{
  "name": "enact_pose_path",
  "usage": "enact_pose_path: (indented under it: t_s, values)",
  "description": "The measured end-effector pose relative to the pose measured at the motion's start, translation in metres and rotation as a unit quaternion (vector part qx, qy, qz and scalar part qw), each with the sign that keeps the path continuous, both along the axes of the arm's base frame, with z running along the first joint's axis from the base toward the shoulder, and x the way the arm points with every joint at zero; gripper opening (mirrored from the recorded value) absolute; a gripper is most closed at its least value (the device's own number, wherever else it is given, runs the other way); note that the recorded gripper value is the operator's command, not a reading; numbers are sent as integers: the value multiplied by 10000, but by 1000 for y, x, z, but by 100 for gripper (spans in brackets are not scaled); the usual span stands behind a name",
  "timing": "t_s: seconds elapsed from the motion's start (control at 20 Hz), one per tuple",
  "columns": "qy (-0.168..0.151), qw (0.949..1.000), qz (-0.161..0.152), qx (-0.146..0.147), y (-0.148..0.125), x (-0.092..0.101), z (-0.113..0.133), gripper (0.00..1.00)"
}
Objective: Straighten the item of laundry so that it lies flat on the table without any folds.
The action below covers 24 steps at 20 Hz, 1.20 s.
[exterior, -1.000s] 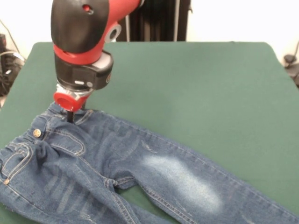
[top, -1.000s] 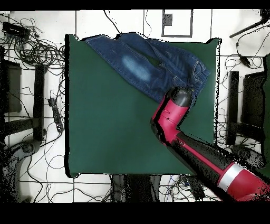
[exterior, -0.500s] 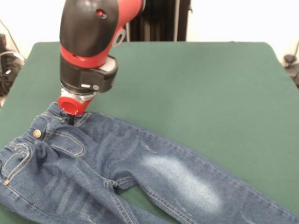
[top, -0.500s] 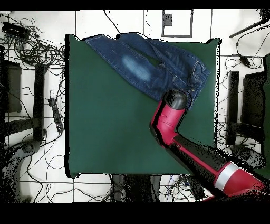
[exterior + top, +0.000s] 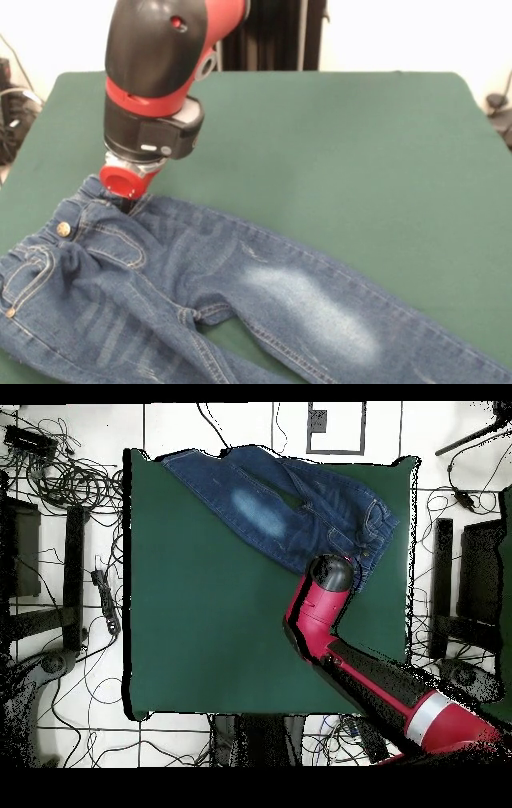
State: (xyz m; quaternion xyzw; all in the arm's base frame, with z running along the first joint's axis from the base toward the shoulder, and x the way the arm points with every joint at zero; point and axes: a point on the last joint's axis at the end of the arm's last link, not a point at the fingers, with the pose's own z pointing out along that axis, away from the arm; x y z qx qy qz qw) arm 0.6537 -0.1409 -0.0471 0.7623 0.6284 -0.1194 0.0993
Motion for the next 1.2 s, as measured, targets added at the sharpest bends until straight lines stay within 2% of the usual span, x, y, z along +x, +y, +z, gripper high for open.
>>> enact_pose_path:
  t_s: [1.2]
  values:
    - [42, 9999, -73, -59, 2, -1, 0, 0]
